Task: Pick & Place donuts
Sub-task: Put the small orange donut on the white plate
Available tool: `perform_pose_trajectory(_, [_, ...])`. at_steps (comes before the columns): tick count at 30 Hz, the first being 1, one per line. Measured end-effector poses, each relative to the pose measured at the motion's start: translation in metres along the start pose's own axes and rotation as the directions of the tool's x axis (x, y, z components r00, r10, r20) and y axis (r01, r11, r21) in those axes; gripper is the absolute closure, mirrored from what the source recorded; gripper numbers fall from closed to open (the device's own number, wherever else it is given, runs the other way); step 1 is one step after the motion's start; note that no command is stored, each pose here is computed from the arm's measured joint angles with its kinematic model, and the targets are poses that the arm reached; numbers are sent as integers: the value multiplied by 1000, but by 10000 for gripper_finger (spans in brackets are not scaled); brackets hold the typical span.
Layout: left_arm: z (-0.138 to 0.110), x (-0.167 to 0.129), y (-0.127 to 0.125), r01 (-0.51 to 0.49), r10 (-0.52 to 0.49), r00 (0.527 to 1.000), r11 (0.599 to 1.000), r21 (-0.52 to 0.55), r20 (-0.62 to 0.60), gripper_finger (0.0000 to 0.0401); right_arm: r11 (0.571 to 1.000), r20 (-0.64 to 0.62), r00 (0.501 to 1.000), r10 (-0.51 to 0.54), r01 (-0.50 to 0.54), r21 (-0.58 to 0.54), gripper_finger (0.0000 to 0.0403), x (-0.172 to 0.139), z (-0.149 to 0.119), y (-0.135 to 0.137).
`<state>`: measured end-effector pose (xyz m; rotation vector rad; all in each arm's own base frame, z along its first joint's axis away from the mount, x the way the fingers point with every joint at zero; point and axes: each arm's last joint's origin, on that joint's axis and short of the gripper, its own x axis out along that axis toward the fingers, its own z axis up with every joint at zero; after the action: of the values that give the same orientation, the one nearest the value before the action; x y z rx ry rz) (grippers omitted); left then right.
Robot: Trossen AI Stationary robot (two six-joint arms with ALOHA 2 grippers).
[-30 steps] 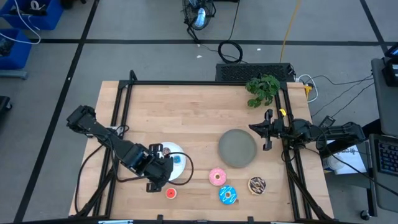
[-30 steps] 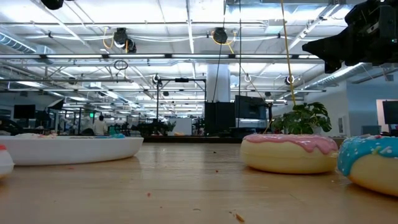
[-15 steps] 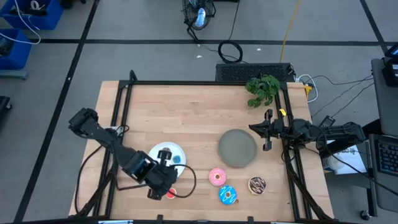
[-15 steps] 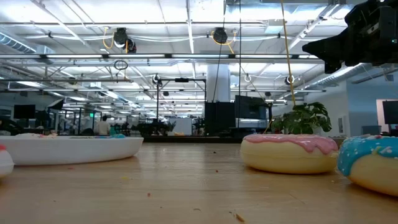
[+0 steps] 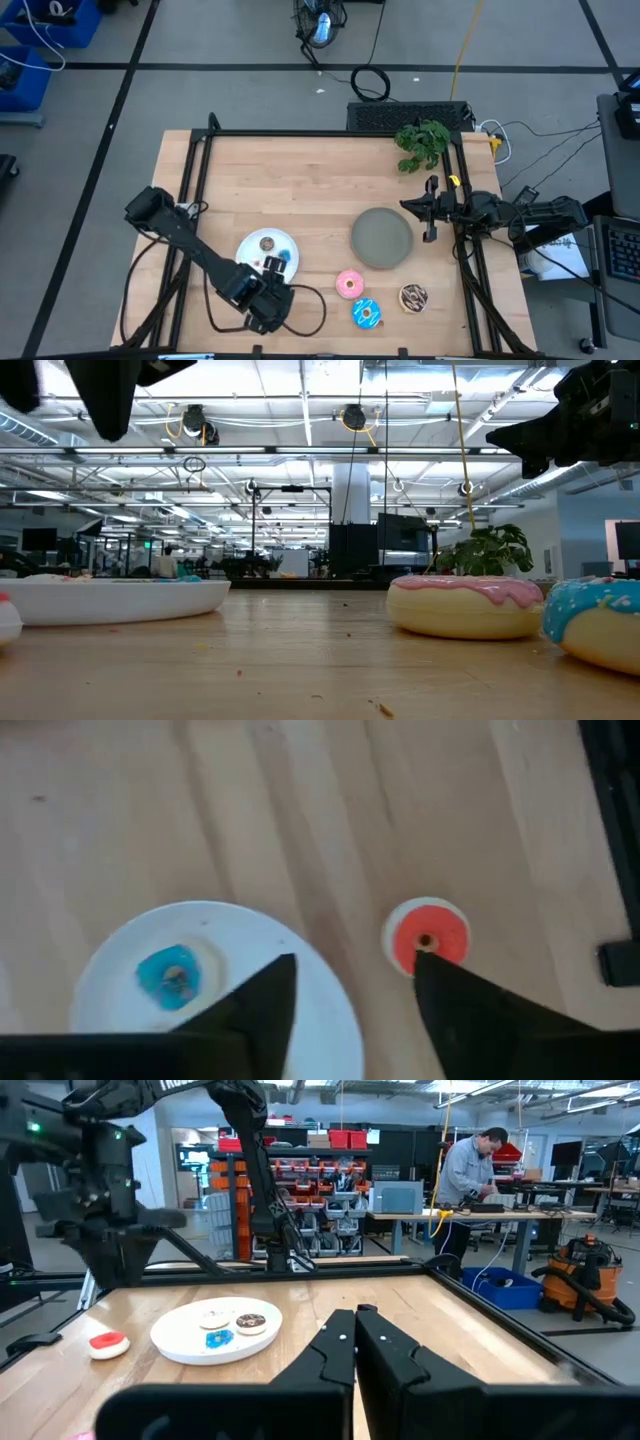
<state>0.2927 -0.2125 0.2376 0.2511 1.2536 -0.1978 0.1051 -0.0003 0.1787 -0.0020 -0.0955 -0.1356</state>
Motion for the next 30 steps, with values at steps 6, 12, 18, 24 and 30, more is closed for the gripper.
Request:
perform_pose_trajectory(6, [5,19,-17,33,-33,999,999,34,26,129,1000,0,1000,0,0,-1,403,0,0,0])
perform_pose_trajectory(12, [7,33,-24,37,-37,999,999,-7,20,104,1000,-1,1000,0,0,1,403,0,0,0])
perform_pose_trajectory(18, [5,46,-30,39,-38,999,999,8,-16,102,1000,5,1000,0,0,2,403,0,0,0])
perform_pose_trajectory(24, [1,55,-40,43,-42,998,998,47,-41,102,1000,6,1000,0,0,2,403,0,1,0])
perform_pose_trajectory(30, [0,54,-41,29,-27,999,998,56,-39,102,1000,7,1000,0,0,2,403,0,1,0])
